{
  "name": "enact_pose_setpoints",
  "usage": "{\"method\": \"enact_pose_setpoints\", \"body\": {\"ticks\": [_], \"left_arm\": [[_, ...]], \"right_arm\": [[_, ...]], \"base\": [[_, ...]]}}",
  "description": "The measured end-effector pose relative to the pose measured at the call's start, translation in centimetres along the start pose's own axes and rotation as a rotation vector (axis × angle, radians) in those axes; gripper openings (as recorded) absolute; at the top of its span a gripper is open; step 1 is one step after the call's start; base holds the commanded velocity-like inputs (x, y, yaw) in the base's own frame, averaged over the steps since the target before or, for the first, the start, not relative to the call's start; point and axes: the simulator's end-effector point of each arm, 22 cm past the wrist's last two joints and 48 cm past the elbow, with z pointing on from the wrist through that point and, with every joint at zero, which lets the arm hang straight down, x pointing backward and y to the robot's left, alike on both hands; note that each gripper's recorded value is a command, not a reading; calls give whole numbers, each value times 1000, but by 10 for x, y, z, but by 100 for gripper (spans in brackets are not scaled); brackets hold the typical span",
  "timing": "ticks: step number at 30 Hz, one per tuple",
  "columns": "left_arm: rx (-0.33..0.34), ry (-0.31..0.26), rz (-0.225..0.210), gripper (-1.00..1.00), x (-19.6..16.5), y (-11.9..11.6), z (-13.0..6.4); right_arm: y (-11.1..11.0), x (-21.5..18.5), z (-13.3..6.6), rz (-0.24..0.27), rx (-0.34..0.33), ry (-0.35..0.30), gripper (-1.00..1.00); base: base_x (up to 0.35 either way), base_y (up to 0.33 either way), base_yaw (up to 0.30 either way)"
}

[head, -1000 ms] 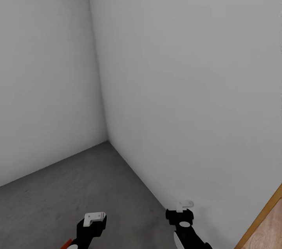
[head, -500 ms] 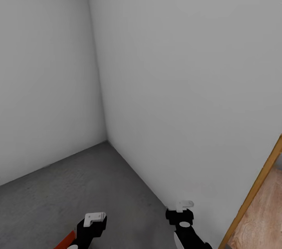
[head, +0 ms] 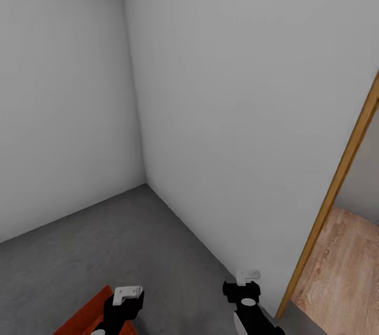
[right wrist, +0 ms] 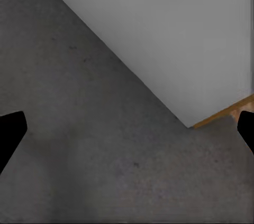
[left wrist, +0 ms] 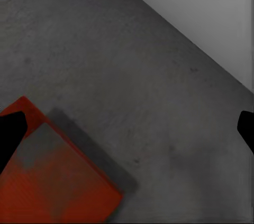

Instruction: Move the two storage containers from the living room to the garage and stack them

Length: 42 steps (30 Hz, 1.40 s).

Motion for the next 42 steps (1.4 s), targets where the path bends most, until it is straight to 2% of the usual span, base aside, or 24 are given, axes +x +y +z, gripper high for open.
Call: {"method": "enact_pose_setpoints", "body": {"ticks": [18, 26, 42], "left_arm": [[2, 4, 2, 100, 1, -1, 0], [0, -7, 0, 100, -2, -1, -1], [3, -23, -1, 100, -10, -2, -2]], "right_arm": [[0, 1, 0, -2, -2, 1, 100], [2, 2, -1, -3, -4, 3, 100], [1, -4, -4, -3, -4, -7, 100]], "base": [[-338, 0, 0], [-74, 0, -138], [-5, 0, -248]]}}
